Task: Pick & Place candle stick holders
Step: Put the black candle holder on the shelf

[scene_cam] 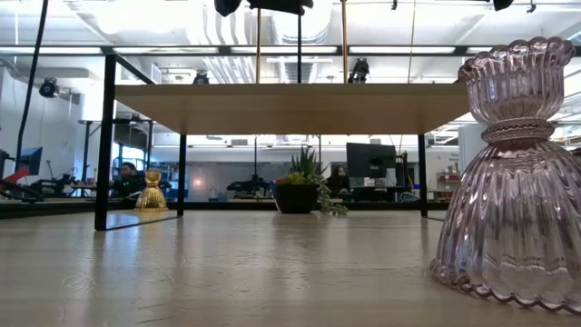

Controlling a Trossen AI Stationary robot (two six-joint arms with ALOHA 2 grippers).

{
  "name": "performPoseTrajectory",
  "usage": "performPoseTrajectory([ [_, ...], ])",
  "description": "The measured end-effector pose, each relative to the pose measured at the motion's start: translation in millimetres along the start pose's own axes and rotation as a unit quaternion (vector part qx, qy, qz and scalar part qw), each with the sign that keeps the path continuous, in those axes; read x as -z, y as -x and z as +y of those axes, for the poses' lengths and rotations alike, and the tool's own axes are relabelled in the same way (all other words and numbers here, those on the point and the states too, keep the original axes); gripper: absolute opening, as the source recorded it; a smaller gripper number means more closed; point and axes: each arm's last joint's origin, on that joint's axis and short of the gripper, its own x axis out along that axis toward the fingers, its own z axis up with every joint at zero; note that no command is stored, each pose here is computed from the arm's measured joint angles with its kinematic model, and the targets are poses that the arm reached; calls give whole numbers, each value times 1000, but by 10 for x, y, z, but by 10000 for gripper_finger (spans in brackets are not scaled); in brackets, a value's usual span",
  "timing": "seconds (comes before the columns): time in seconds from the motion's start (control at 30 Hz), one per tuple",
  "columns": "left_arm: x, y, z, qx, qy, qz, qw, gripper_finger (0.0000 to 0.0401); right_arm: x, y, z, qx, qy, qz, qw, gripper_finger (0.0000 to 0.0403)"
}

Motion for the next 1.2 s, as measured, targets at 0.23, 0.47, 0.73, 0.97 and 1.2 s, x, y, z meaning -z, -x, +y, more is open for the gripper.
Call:
performPoseTrajectory([
  [0.23, -26, 27, -2, 12, -7, 1, 1000, 153, 0, 0, 0, 0, 0, 0, 1000, 8],
  [0.47, -76, 125, 47, 30, -11, 8, 999, 154, 1, 0, 1, 0, -6, 0, 1000, 8],
  [0.73, -103, 217, 41, 61, -10, 15, 998, 154, 0, -1, 1, 0, -9, 0, 1000, 8],
  [0.97, -73, 250, 32, 71, -21, 30, 997, 154, 0, 0, 1, 0, -17, 0, 1000, 8],
  [1.2, 93, 409, 78, 61, -52, 110, 991, 154, 1, -1, 2, 0, -20, 0, 1000, 8],
])
